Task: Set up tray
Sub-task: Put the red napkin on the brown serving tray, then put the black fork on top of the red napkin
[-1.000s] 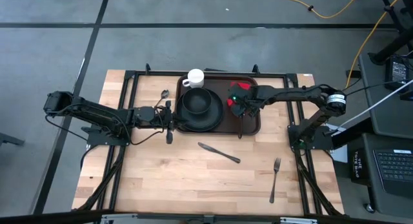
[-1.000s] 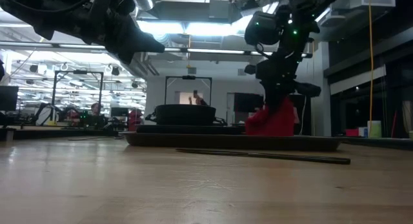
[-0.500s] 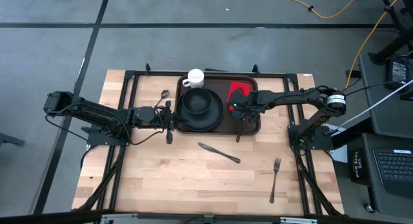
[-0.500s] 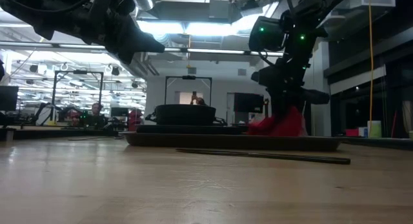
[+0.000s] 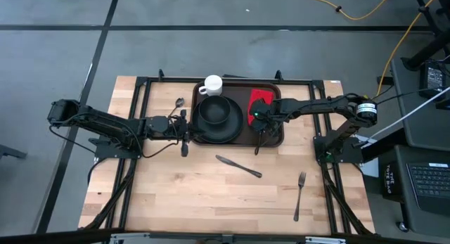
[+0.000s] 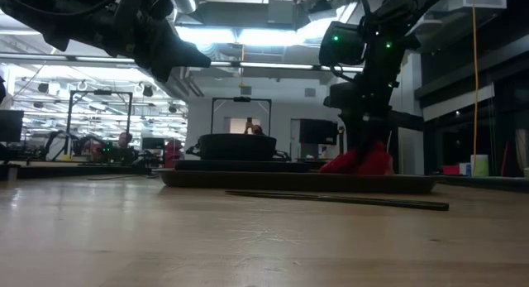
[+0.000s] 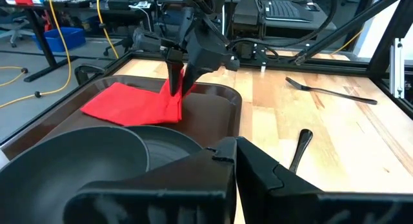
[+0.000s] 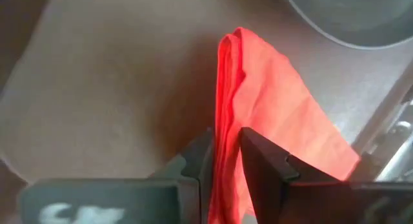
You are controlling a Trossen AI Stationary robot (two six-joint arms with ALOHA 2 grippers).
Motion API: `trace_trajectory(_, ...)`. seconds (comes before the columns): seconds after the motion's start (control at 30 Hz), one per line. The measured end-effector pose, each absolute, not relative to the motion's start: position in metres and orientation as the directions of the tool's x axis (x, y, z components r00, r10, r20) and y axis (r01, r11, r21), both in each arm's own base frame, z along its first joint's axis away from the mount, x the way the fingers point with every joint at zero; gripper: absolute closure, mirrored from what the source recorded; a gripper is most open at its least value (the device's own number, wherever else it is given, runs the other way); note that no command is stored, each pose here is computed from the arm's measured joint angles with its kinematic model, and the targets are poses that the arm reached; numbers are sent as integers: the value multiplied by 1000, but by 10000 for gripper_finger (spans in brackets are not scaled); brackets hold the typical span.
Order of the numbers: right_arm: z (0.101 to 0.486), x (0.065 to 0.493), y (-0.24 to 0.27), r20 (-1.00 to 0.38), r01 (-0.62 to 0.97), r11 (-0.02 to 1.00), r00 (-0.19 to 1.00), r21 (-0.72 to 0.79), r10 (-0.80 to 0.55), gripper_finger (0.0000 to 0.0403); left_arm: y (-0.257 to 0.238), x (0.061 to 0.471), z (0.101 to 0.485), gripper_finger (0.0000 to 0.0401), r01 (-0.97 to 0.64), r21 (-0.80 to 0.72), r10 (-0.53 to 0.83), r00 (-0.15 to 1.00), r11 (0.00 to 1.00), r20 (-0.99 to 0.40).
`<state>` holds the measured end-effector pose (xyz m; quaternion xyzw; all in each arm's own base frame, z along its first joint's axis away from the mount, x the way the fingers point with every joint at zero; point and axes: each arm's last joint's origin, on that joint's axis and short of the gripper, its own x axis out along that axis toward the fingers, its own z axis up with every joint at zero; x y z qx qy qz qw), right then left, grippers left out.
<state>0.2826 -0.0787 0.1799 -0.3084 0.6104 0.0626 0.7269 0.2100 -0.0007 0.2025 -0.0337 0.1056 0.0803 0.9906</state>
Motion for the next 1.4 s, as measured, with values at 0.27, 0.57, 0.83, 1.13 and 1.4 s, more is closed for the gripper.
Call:
trace_trajectory(0.27, 179, 280, -77, -943, -346, 885, 226, -311, -243, 318, -1, 210, 202, 398, -166, -50, 152, 965, 985, -215)
trace_trajectory(0.57, 177, 278, -68, -969, -353, 917, 221, -184, -109, 331, -1, 210, 202, 398, -166, -50, 152, 965, 985, -215)
trace_trajectory(0.83, 177, 280, -57, -971, -326, 931, 219, -165, -95, 332, -1, 210, 202, 398, -166, -49, 152, 965, 985, -215)
trace_trajectory(1.13, 195, 291, -45, -959, -115, 984, 264, -133, -98, 346, -1, 210, 203, 398, -150, 29, 153, 966, 988, -210)
trace_trajectory(1.4, 224, 300, -26, -962, -62, 991, 253, -122, -103, 392, -1, 208, 205, 398, -142, 37, 146, 966, 989, -211)
